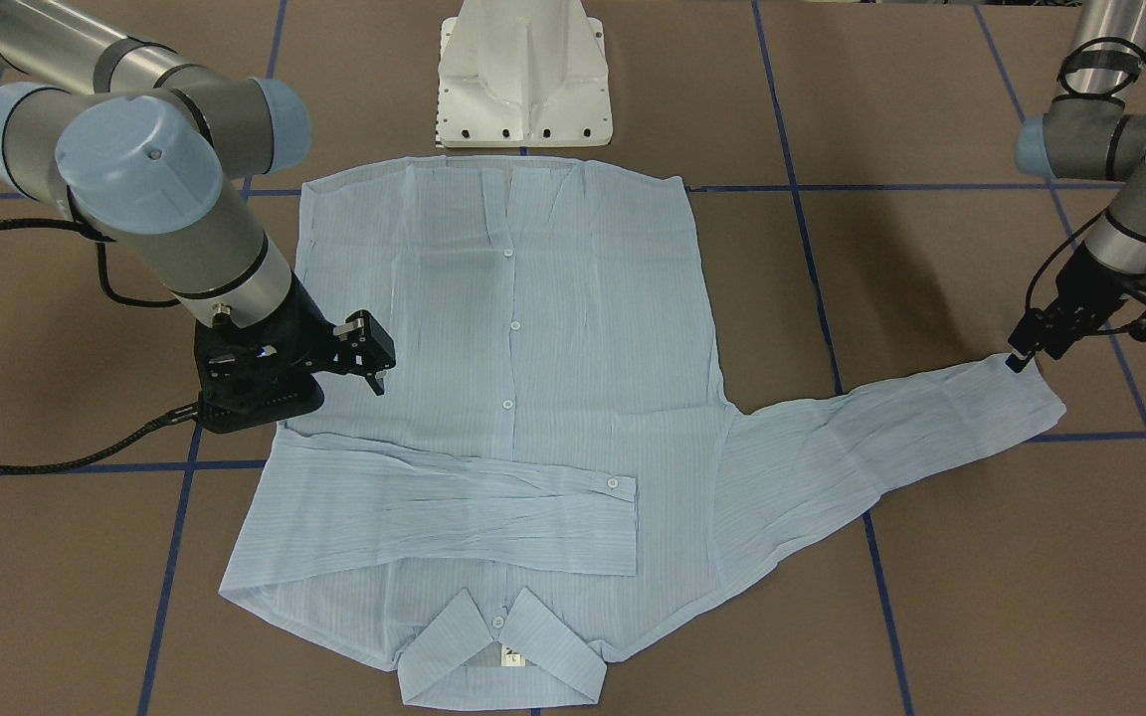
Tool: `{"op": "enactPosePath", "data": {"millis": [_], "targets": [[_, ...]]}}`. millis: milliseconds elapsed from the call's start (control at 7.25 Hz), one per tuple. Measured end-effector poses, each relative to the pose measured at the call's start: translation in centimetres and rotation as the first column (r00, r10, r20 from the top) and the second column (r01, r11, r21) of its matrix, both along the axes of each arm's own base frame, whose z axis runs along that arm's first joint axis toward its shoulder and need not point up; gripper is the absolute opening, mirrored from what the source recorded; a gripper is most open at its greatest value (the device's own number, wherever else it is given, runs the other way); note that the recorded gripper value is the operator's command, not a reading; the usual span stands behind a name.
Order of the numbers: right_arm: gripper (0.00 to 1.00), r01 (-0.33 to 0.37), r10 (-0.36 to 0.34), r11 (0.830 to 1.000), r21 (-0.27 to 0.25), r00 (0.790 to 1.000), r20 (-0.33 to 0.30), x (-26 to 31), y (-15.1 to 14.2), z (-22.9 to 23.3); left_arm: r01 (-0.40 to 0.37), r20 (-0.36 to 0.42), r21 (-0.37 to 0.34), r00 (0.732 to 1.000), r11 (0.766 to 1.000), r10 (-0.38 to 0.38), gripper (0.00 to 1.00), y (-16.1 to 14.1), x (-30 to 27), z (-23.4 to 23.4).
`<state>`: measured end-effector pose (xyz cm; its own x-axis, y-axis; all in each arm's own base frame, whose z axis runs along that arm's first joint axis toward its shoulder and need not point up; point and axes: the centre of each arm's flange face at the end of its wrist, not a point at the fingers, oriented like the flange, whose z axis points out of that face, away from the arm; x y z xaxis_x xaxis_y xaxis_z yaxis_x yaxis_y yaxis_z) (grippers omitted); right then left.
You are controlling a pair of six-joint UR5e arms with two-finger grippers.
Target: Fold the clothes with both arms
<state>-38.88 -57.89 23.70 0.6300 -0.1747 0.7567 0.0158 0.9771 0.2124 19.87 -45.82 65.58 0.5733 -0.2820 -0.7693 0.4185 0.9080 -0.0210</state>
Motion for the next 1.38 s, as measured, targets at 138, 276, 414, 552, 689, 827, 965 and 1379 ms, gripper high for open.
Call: {"op": "enactPosePath", "data": {"millis": [138,276,414,552,689,827,965,1379], "targets": [[1.00,0.000,0.000,1.000,-0.001,1.000,-0.001,0.0,0.0,0.1,-0.004,0.001,0.000,1.000,1.000,0.004,0.69,0.3,0.0,0.0],[1.00,0.000,0.000,1.000,-0.002,1.000,-0.002,0.0,0.0,0.2,-0.011,0.002,-0.001,1.000,1.000,0.011,0.68,0.6,0.3,0.0],[1.00,-0.001,0.001,1.000,-0.004,1.000,-0.004,0.0,0.0,0.3,-0.018,0.003,-0.001,1.000,1.000,0.018,0.66,0.7,0.6,0.0],[1.00,-0.001,0.001,1.000,-0.005,1.000,-0.006,0.0,0.0,0.5,-0.023,0.004,0.001,1.000,1.000,0.023,0.55,0.9,0.9,0.0],[1.00,-0.001,0.001,1.000,-0.007,1.000,-0.007,0.0,0.0,0.6,-0.026,0.007,0.003,1.000,1.000,0.026,0.43,0.9,1.1,0.0],[1.00,-0.001,0.001,1.000,-0.008,1.000,-0.007,0.0,0.0,0.6,-0.027,0.010,0.003,1.000,1.000,0.027,0.35,1.0,1.2,0.1],[1.00,-0.001,0.001,1.000,-0.008,1.000,-0.007,0.0,0.0,0.6,-0.026,0.011,0.003,1.000,1.000,0.026,0.33,1.1,1.2,0.2],[1.00,-0.001,0.001,1.000,-0.007,1.000,-0.006,0.0,0.1,0.4,-0.021,0.007,0.011,1.000,1.000,0.021,0.15,0.9,1.0,-0.3]]}}
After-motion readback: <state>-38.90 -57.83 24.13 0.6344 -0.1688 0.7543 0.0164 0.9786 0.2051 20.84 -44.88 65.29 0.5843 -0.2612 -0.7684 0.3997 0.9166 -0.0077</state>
